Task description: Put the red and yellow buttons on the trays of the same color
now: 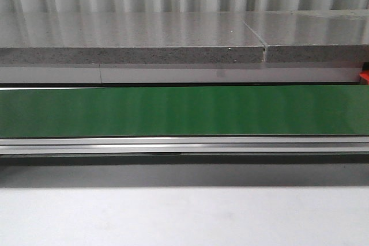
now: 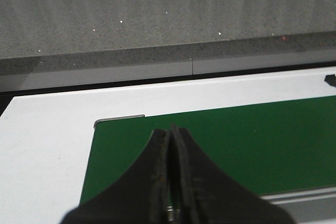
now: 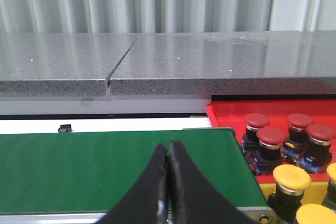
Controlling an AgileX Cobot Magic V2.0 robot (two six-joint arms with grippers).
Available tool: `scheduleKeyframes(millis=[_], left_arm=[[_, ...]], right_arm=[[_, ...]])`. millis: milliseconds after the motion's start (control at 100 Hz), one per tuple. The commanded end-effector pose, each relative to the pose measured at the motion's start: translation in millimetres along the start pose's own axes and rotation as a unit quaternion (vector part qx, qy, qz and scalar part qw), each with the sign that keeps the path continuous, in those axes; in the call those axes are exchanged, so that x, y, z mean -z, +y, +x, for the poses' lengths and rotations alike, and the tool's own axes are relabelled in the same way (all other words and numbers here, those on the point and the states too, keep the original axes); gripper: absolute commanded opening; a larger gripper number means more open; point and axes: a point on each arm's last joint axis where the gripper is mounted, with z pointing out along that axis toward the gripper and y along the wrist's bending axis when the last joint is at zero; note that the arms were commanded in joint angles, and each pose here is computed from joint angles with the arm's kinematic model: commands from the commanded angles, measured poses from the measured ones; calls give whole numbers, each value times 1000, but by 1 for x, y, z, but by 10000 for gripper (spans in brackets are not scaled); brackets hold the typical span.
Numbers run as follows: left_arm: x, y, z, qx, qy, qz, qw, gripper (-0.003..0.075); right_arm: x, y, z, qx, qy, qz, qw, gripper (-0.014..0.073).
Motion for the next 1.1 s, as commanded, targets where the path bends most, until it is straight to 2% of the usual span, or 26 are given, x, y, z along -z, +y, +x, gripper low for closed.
scheduleKeyframes(millis=[0,240,530,600,750,1090], left_arm=[[3,1,-3,20,-74,-10,997,-21],[8,-2,38,21,-140,-16,990,-21],[14,-6,93,46,-174,-16,984,-21],[12,-6,96,54,-153,-15,987,-21],[14,-5,91,56,-186,-17,981,-21],[14,-5,91,56,-188,-17,980,-21]], right_arm=[[2,1,-13,2,-52,-3,999,-67],[2,1,-13,2,-52,-3,999,-67],[2,1,-13,2,-52,-3,999,-67],[2,1,-13,2,-52,-3,999,-67],[2,1,-13,2,-52,-3,999,-67],[2,1,-13,2,-52,-3,999,-67]])
